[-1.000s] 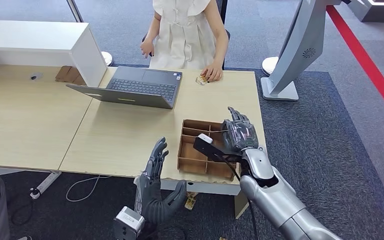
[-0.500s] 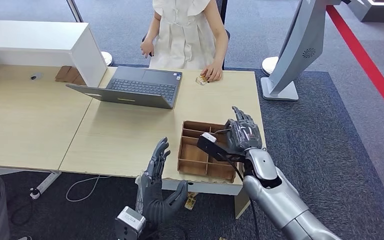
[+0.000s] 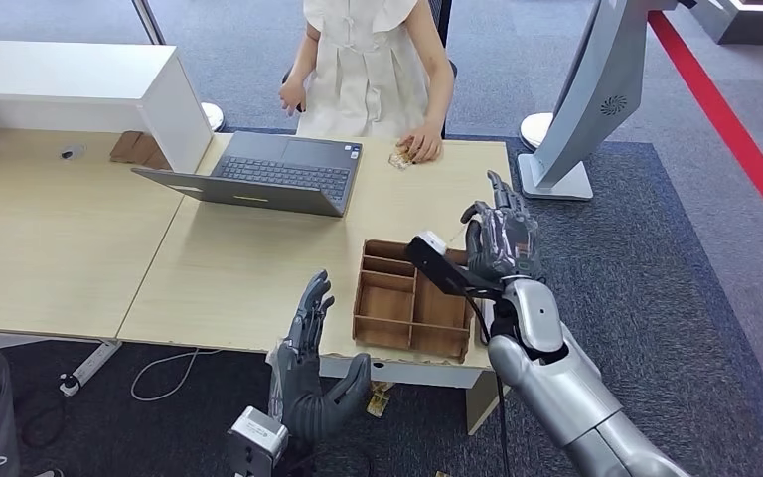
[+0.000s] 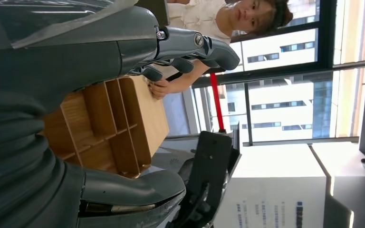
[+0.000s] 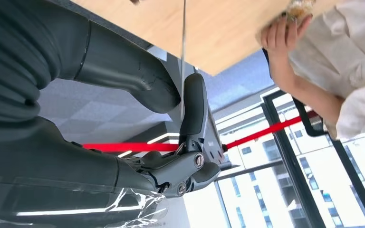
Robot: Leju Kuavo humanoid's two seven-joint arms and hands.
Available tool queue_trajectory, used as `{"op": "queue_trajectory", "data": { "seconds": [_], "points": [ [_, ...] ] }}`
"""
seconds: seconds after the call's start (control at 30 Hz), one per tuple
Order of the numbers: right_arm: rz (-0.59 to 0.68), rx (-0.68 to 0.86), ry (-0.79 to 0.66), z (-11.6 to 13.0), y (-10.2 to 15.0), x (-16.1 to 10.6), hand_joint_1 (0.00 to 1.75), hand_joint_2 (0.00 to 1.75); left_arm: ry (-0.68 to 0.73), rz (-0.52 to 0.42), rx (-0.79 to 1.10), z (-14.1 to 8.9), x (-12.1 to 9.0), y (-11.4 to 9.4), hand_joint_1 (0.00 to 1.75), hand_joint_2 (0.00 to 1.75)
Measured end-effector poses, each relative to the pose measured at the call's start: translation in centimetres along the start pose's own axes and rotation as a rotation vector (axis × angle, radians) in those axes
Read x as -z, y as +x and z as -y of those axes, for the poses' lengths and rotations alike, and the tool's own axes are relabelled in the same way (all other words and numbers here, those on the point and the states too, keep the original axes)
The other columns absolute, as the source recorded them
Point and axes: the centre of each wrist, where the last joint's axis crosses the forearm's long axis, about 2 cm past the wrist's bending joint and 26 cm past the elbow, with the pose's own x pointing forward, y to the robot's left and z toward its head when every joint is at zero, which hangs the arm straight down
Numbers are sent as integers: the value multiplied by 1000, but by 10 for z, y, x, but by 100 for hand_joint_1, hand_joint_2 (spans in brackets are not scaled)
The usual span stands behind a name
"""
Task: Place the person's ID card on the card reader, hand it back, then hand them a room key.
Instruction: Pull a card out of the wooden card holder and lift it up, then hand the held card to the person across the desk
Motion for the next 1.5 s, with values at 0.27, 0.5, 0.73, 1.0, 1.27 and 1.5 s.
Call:
{"op": "queue_trajectory", "data": {
  "seconds": [0.27,0.5,0.73,1.0,1.27,1.5],
  "points": [
    [-41,-9,-94,27,-6,28,175,175,10,-6,-14,2,1,-4,0,175],
    [-46,-31,-81,33,-10,36,175,175,-1,-7,-24,6,3,-7,0,175],
    [34,-140,-39,47,3,68,175,175,-44,9,-67,14,9,-8,0,175],
    [128,-238,-7,56,32,98,175,175,-100,19,-103,24,15,-8,0,175],
    [153,-292,10,55,49,118,175,175,-141,24,-112,30,17,-11,0,175],
    [148,-364,43,49,51,125,175,175,-162,4,-111,34,17,-14,0,175]
  ]
}}
